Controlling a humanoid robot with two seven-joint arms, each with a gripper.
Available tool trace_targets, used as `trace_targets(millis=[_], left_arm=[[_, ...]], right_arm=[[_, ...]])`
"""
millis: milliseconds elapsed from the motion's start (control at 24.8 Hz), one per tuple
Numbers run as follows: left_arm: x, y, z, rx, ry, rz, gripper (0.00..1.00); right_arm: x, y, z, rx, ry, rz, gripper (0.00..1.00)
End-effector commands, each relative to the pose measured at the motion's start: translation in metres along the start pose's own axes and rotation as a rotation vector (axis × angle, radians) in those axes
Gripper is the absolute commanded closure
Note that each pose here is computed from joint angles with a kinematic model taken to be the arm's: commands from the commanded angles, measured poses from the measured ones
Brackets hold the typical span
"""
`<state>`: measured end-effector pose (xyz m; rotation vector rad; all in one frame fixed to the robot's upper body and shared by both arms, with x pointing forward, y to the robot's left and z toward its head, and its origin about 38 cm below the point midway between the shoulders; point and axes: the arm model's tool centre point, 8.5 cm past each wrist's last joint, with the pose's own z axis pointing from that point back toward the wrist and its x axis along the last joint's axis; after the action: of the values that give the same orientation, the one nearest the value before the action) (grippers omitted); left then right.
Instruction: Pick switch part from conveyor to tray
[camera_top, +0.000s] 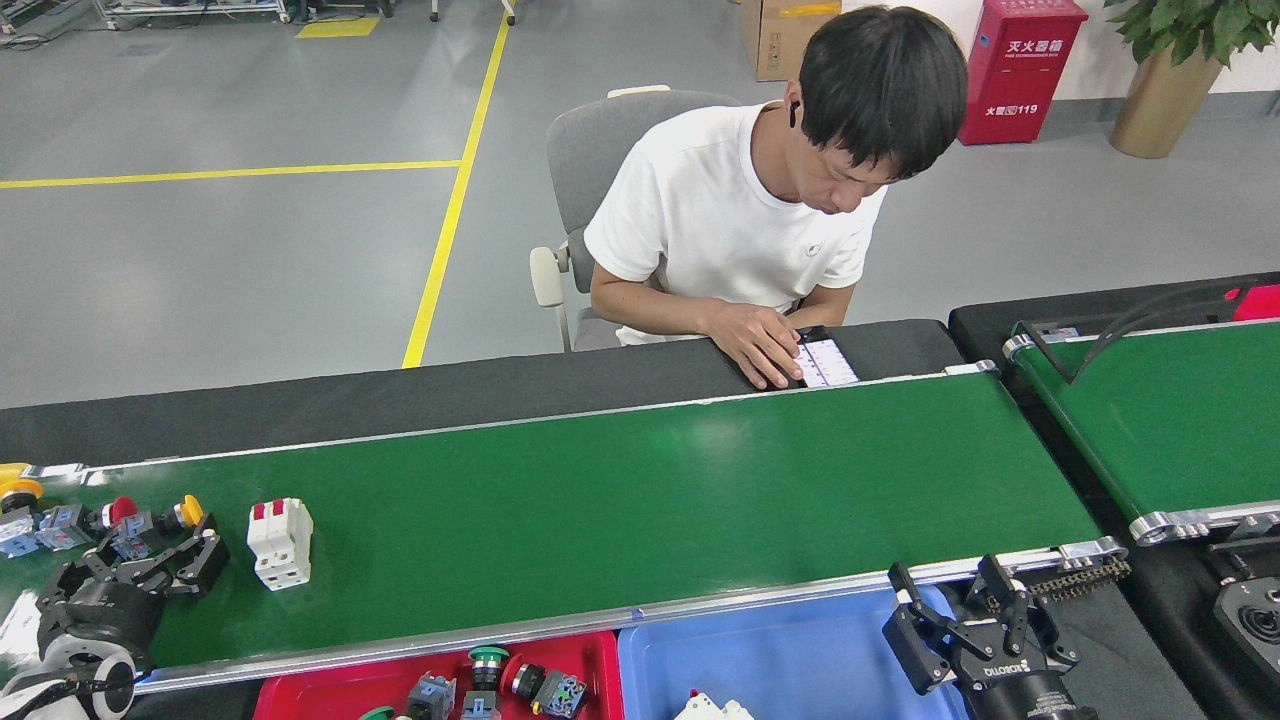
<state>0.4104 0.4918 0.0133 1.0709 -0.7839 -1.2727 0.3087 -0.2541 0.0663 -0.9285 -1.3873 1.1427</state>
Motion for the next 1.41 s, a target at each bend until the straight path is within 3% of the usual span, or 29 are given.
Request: trace_targets(millis=[0, 40, 81, 161, 444, 807, 928, 1049, 1130, 1251, 1291, 1331, 1372], left_arm=[[-0.013, 0.012, -0.003, 0.051, 0.029, 0.007, 0.54], [-0.015, 0.014, -0.003, 0.064, 0.028, 0.014, 0.67], [-0.016, 0.015, -0.002, 0.067, 0.024, 0.024, 0.86], [-0.013, 0.013, 0.000, 0.080, 0.011, 0.050, 0.93], [0.006, 0.006, 0.051, 0.197, -0.081, 0.000, 0.94], [0.091, -0.009, 0.154, 0.298, -0.275, -0.103, 0.93], [0.120, -0.021, 0.188, 0.291, -0.337, -0.142, 0.93], [0.148, -0.047, 0.216, 0.229, -0.419, -0.177, 0.91], [0.160, -0.055, 0.221, 0.207, -0.462, -0.210, 0.79], [0.164, -0.064, 0.227, 0.180, -0.480, -0.231, 0.38], [0.164, -0.065, 0.228, 0.175, -0.490, -0.234, 0.16], [0.165, -0.066, 0.230, 0.172, -0.509, -0.235, 0.00], [0.167, -0.066, 0.230, 0.171, -0.530, -0.230, 0.00]], right_arm=[[0.003, -0.006, -0.002, -0.024, -0.008, -0.001, 0.03], [0.003, -0.005, -0.001, -0.021, -0.007, -0.001, 0.03], [0.003, -0.004, 0.000, -0.021, -0.007, -0.003, 0.03], [0.004, -0.003, 0.001, -0.020, -0.005, -0.009, 0.03], [0.001, -0.001, 0.004, -0.015, 0.007, -0.009, 0.03], [-0.008, -0.002, 0.007, -0.015, 0.031, -0.002, 0.03], [-0.012, 0.000, 0.011, -0.010, 0.043, -0.001, 0.03], [-0.017, -0.001, 0.014, -0.010, 0.056, 0.002, 0.03], [-0.020, -0.001, 0.015, -0.009, 0.064, 0.003, 0.03], [-0.021, -0.001, 0.015, -0.010, 0.067, 0.004, 0.03], [-0.021, -0.002, 0.015, -0.012, 0.067, 0.004, 0.03], [-0.021, -0.002, 0.015, -0.012, 0.067, 0.003, 0.03], [-0.021, -0.002, 0.015, -0.012, 0.067, 0.004, 0.03]])
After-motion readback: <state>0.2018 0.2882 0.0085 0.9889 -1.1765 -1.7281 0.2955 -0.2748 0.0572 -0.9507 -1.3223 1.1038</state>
